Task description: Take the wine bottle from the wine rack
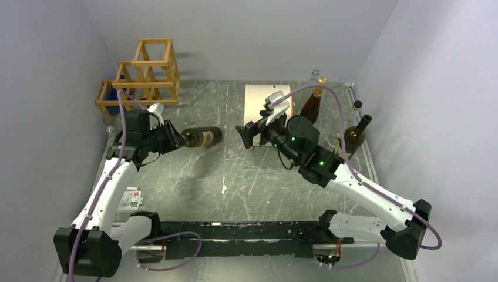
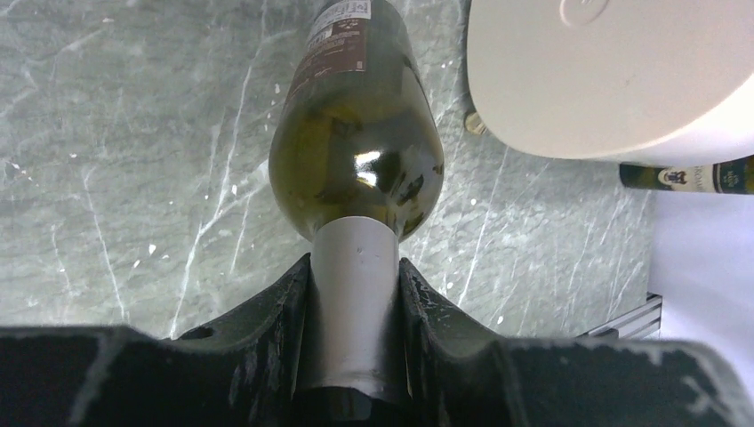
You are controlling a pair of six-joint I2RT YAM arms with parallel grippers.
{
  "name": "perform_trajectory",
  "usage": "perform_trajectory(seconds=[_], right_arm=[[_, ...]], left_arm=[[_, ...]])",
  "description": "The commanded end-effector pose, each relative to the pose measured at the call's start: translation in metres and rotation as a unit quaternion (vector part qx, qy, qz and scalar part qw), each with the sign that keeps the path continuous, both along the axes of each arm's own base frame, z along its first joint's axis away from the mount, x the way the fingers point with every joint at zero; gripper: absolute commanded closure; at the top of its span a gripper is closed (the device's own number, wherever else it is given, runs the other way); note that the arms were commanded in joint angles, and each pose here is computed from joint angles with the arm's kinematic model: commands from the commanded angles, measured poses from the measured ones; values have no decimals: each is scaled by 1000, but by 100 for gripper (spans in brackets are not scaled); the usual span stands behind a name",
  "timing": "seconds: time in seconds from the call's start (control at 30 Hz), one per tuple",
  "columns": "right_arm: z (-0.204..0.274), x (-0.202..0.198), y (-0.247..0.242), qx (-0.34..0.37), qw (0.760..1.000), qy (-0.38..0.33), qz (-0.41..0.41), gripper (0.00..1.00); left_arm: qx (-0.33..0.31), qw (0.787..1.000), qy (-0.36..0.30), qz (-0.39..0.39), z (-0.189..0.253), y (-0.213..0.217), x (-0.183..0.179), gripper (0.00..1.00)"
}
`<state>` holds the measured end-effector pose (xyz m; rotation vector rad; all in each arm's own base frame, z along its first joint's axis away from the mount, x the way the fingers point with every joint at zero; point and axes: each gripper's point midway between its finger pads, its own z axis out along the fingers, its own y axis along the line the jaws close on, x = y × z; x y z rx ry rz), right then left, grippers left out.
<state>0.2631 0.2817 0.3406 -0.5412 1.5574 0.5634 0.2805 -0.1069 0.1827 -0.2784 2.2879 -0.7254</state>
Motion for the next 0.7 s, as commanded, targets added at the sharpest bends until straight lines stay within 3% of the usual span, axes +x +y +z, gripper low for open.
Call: perform_trajectory(seconds=[0.0,0.47,0.67], right_arm=[[21,0,-10,-5,999,-32,-10,0],[49,-34,38,-16,986,-82,144,0],[27,-43,85,-34,974,-81,209,0]], left_arm=[[6,998,-54,-40,37,-6,6,93],[52,994,-45,-81,67,1,-22,93],[77,993,-27,-85,65,7,-31,93]])
